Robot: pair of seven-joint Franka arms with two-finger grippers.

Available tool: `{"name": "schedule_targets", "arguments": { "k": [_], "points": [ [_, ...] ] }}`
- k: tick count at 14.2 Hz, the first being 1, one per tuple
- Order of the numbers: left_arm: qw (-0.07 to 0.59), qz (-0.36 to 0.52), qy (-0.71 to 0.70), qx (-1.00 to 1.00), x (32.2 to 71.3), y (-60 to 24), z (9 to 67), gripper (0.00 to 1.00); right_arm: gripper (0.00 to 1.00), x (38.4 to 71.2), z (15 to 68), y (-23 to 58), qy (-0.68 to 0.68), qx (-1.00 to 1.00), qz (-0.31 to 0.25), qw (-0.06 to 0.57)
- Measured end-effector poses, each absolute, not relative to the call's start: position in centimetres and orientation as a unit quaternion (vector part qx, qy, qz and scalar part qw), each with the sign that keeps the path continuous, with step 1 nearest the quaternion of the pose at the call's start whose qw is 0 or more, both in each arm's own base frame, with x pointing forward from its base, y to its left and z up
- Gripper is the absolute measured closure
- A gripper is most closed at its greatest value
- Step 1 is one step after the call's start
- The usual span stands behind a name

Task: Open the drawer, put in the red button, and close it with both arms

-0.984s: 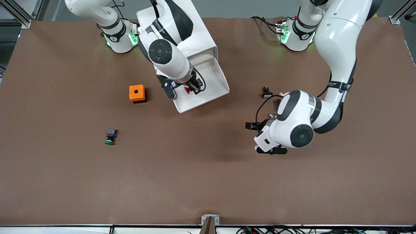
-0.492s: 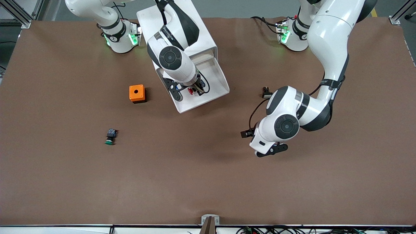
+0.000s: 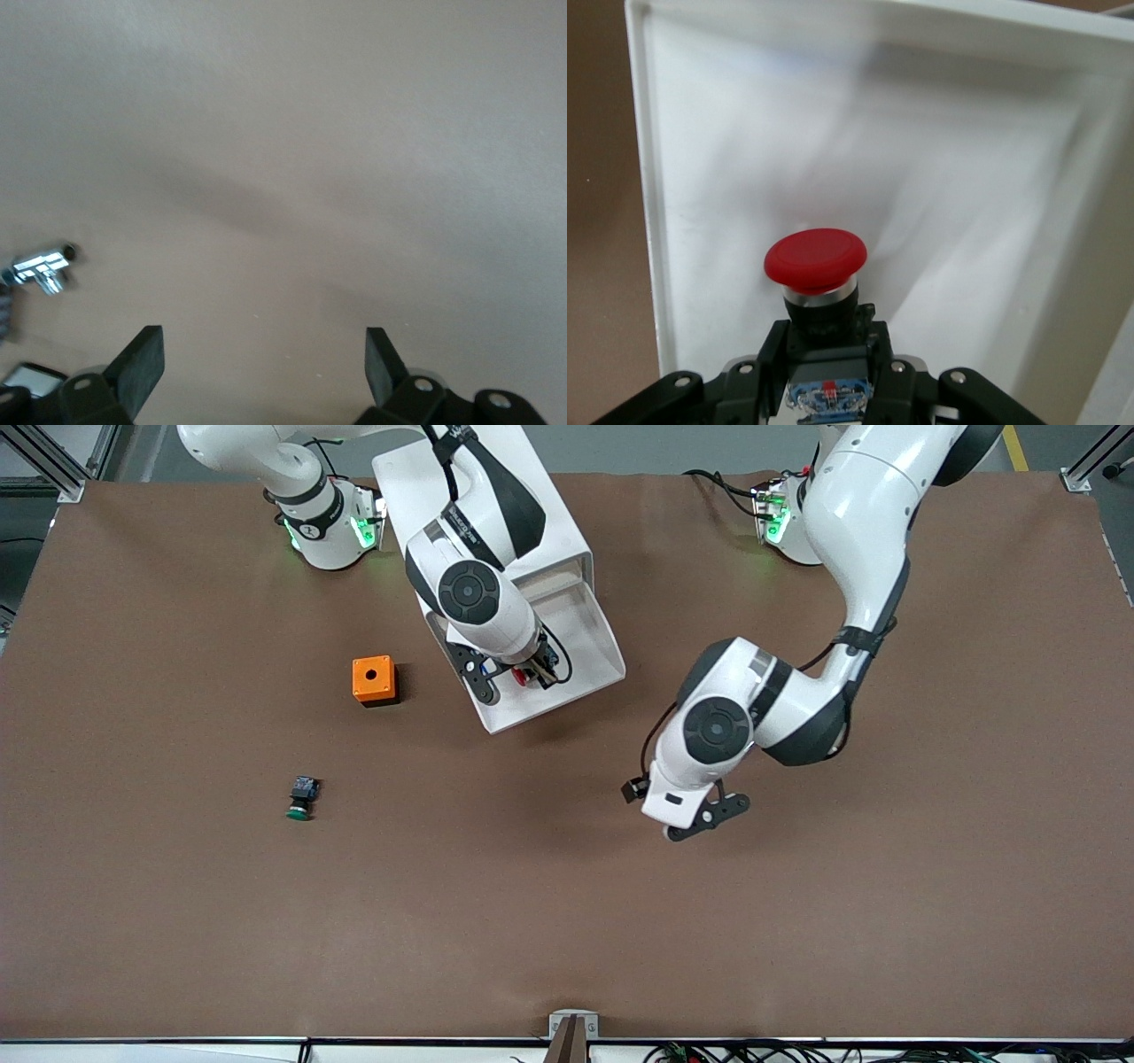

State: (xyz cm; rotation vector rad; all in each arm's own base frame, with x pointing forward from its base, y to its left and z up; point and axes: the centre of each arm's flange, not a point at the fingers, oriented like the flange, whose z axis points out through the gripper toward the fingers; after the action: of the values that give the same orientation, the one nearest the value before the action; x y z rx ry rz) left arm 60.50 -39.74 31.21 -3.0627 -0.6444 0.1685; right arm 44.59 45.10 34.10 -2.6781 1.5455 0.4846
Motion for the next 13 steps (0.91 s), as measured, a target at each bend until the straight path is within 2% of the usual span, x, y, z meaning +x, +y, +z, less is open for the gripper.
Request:
{"name": "schedule_targets", "arguments": {
  "k": [6, 8, 9, 13],
  "points": [
    [-0.004, 0.041, -0.244, -0.969, 57.8, -43.1, 29.2, 0.00, 0.59, 44.6, 33.7, 45.2, 0.493, -0.856, 0.155, 0.004],
    [-0.003, 0.042, -0.234, -0.971, 56.3, -44.7, 28.5, 0.00, 0.56, 44.6, 33.7, 45.2, 0.493, -0.856, 0.155, 0.003],
    [-0.005, 0.040, -0.231, -0.972, 55.3, -46.0, 28.4, 0.00, 0.51, 44.6, 33.7, 45.2, 0.493, -0.856, 0.155, 0.004],
    [-0.017, 0.032, -0.231, -0.972, 53.6, -47.9, 27.7, 0.00, 0.11, 45.5, 36.4, 45.2, 0.488, -0.857, 0.164, -0.005]
  ]
}}
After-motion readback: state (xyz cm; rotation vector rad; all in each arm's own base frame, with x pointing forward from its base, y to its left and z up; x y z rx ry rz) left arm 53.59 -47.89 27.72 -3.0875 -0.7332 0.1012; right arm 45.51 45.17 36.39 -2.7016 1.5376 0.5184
